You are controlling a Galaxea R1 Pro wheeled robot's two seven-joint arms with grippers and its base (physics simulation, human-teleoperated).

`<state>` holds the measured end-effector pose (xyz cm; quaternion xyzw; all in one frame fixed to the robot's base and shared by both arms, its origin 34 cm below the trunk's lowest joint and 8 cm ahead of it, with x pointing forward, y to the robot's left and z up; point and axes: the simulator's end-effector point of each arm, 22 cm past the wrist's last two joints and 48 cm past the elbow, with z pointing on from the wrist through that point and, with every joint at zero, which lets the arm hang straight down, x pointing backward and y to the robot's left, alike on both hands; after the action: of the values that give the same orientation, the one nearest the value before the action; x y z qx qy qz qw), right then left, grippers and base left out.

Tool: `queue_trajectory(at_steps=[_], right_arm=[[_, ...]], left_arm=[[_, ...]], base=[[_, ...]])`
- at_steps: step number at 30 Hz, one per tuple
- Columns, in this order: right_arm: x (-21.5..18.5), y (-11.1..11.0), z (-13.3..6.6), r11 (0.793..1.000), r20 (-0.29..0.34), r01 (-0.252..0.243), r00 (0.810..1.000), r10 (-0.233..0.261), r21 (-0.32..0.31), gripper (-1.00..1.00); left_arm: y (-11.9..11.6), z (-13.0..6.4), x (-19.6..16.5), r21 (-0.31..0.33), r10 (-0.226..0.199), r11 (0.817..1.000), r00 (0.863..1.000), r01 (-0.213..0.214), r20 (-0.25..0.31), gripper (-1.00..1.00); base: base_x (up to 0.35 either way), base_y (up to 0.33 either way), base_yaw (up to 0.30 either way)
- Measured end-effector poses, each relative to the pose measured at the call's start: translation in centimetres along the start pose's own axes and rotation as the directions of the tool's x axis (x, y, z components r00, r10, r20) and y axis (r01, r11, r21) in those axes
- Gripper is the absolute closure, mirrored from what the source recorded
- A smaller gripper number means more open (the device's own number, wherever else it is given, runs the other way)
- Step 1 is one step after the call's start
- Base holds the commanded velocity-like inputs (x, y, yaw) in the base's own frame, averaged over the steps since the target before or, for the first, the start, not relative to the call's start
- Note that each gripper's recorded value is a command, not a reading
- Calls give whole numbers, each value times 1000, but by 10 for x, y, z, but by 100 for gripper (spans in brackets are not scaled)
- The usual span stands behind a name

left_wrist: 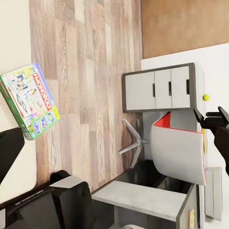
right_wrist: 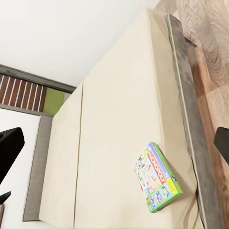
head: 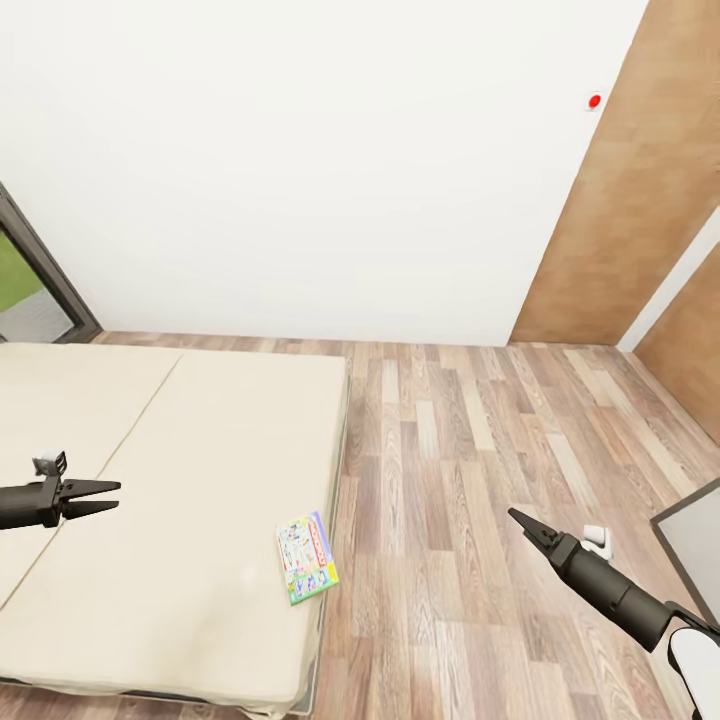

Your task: Put all the toys in the child's room - the three board games (two on the bed and one on the table), the two jigsaw puzzles on the table, and the tennis ball on the table - inside the toy box on the table in the child's room.

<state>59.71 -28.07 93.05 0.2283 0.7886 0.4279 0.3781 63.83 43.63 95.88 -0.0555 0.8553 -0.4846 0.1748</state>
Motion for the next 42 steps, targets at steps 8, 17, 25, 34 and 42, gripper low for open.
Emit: queue_trajectory(at_steps=[8, 17, 25, 34, 42], right_arm=[[-3, 5, -2, 1000, 8, 7, 1000, -7, -8, -100], [-6, 11, -4, 1000, 16, 14, 1000, -13, -18, -100], [-9, 17, -5, 999, 24, 20, 1000, -19, -28, -100], [-12, 23, -7, 999, 32, 27, 999, -26, -38, -100], [-13, 25, -8, 999, 35, 29, 999, -27, -43, -100]], left_arm=[[-5, -3, -2, 2, 10, 1000, 1000, -10, 6, -100], [-12, -7, -4, 6, 22, 1000, 1000, -22, 14, -100], [-18, -10, -5, 10, 33, 999, 999, -33, 21, -100], [-24, -13, -7, 14, 43, 999, 999, -44, 28, -100], [-27, -14, -8, 15, 48, 999, 998, -49, 31, -100]], base=[[0, 0, 55], [0, 0, 71], [0, 0, 100], [0, 0, 143], [0, 0, 65]])
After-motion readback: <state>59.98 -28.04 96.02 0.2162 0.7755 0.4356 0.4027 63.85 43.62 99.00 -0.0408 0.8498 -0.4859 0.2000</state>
